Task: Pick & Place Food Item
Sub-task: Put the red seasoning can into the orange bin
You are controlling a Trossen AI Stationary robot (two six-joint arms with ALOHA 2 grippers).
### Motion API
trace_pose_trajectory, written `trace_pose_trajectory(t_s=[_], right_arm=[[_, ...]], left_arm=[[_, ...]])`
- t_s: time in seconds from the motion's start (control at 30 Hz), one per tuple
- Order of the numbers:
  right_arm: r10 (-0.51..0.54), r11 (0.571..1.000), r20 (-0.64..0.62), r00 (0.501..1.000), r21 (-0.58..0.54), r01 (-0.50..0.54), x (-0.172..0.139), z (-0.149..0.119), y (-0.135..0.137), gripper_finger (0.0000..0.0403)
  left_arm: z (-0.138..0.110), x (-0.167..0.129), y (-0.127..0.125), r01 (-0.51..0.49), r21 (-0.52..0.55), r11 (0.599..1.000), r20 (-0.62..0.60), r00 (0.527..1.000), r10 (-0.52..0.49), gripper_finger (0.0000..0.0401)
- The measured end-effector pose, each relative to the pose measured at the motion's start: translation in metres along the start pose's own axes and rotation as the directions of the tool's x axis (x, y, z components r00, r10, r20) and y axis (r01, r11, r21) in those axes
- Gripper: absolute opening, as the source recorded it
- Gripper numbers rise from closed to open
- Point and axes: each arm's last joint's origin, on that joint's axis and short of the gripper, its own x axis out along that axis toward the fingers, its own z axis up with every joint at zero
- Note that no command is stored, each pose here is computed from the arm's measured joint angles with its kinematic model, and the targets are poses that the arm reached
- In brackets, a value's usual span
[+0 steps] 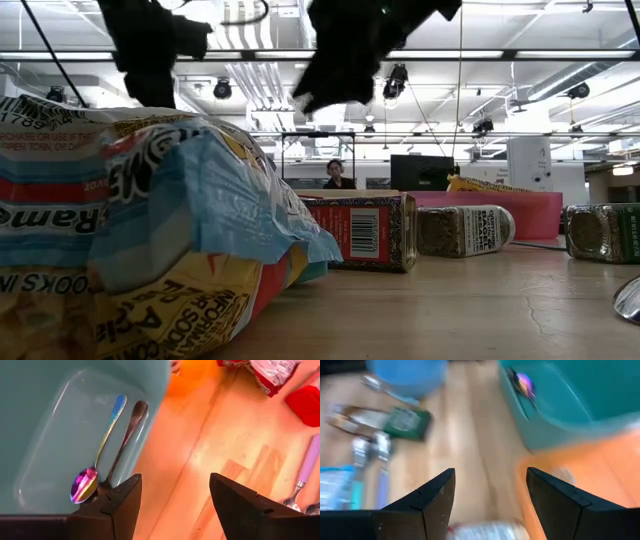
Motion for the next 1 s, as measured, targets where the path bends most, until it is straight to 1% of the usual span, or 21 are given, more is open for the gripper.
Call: trace_pose_trajectory(t_s=[0.07,0.13,0.23,0.3,0.37,0.47,0.53,0.6,0.67,0.73,0.9,1.0], right_arm=[[-0.076,0.996,-0.076,0.994,0.046,0.080,-0.001,-0.009,-0.002,0.0243],[-0.128,0.987,-0.159,0.979,0.079,0.142,-0.003,-0.018,-0.001,0.0243],[-0.169,0.977,-0.259,0.951,0.083,0.196,-0.007,-0.031,0.007,0.0243],[-0.179,0.976,-0.299,0.937,0.063,0.207,-0.010,-0.038,0.015,0.0243],[-0.172,0.983,-0.323,0.931,0.008,0.185,-0.013,-0.044,0.027,0.0242],[-0.152,0.984,-0.334,0.930,-0.136,0.112,-0.019,-0.052,0.048,0.0242],[-0.148,0.972,-0.326,0.934,-0.225,0.075,-0.022,-0.057,0.061,0.0242],[-0.174,0.951,-0.300,0.938,-0.299,0.080,-0.025,-0.061,0.073,0.0242],[-0.200,0.929,-0.276,0.940,-0.357,0.093,-0.028,-0.065,0.082,0.0242],[-0.204,0.919,-0.266,0.942,-0.384,0.090,-0.029,-0.069,0.090,0.0242],[-0.185,0.925,-0.263,0.947,-0.373,0.077,-0.023,-0.078,0.104,0.0242],[-0.181,0.921,-0.268,0.946,-0.383,0.068,-0.017,-0.084,0.111,0.0242]], left_arm=[[-0.005,-0.001,-0.012,-0.017,0.045,0.999,0.017,1.000,0.016,0.0236],[-0.008,-0.003,-0.021,-0.020,0.078,0.997,0.041,0.999,0.017,0.0236],[-0.012,-0.005,-0.030,-0.048,0.103,0.994,0.077,0.996,0.041,0.0236],[-0.013,-0.006,-0.034,-0.082,0.113,0.990,0.110,0.992,0.069,0.0236],[-0.015,-0.007,-0.037,-0.114,0.128,0.985,0.136,0.986,0.096,0.0236],[-0.016,-0.008,-0.040,-0.157,0.140,0.978,0.173,0.976,0.132,0.0236],[-0.017,-0.009,-0.041,-0.187,0.143,0.972,0.200,0.967,0.157,0.0236],[-0.017,-0.010,-0.043,-0.204,0.141,0.969,0.227,0.959,0.169,0.0236],[-0.016,-0.007,-0.045,-0.199,0.139,0.970,0.257,0.953,0.159,0.0236],[-0.017,-0.003,-0.046,-0.192,0.150,0.970,0.272,0.951,0.146,0.0236],[-0.023,0.010,-0.048,-0.180,0.154,0.972,0.287,0.949,0.130,0.0236],[-0.025,0.016,-0.051,-0.154,0.151,0.976,0.313,0.945,0.101,0.0236]])
